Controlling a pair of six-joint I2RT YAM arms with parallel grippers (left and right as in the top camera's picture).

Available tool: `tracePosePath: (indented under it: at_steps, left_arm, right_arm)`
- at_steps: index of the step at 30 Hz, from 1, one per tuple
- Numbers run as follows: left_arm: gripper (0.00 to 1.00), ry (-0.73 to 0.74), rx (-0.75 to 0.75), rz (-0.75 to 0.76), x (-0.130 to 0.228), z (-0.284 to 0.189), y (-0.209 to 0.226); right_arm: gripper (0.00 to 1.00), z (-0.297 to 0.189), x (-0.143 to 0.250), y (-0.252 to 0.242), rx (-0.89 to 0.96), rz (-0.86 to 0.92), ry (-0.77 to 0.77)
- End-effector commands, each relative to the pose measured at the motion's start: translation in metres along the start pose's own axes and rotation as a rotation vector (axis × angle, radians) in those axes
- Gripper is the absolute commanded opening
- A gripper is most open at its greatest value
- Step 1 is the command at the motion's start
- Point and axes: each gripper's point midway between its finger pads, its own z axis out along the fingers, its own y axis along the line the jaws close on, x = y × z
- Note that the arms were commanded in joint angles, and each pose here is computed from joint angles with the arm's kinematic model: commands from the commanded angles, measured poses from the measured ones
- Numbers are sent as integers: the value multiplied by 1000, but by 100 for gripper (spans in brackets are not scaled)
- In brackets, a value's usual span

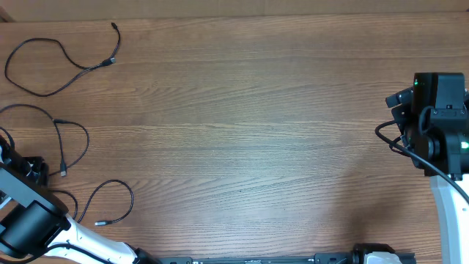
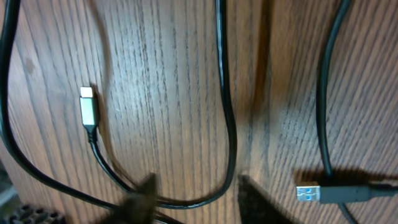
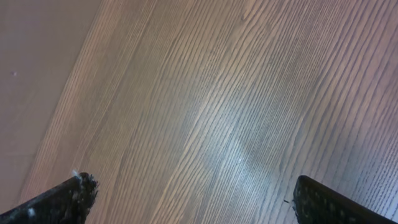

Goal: Untangle cables

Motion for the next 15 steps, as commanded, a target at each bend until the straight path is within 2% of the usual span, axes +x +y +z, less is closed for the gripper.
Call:
tracePosePath:
  at_steps: [1, 5, 7, 8, 10, 12, 15]
  left_arm:
    - [58, 11, 37, 82, 1, -4, -7]
    - [62, 120, 213, 237, 18, -30, -33]
    - [61, 174, 412, 414, 32, -55, -60]
    - [70, 192, 516, 495, 40, -70, -72]
    - [74, 225, 660, 558, 52, -98, -85]
    - [75, 237, 740, 584, 64, -120, -91]
    - [76, 204, 771, 678, 82, -140, -94]
  right_arm:
    - [100, -2, -5, 1, -4, 3, -20]
    - [100, -2, -5, 1, -4, 3, -20]
    - [100, -2, -5, 1, -4, 3, -20]
    - [100, -2, -5, 1, -4, 3, -20]
    - [100, -2, -5, 1, -4, 3, -20]
    - [100, -2, -5, 1, -4, 3, -20]
    - [100, -2, -5, 1, -4, 3, -20]
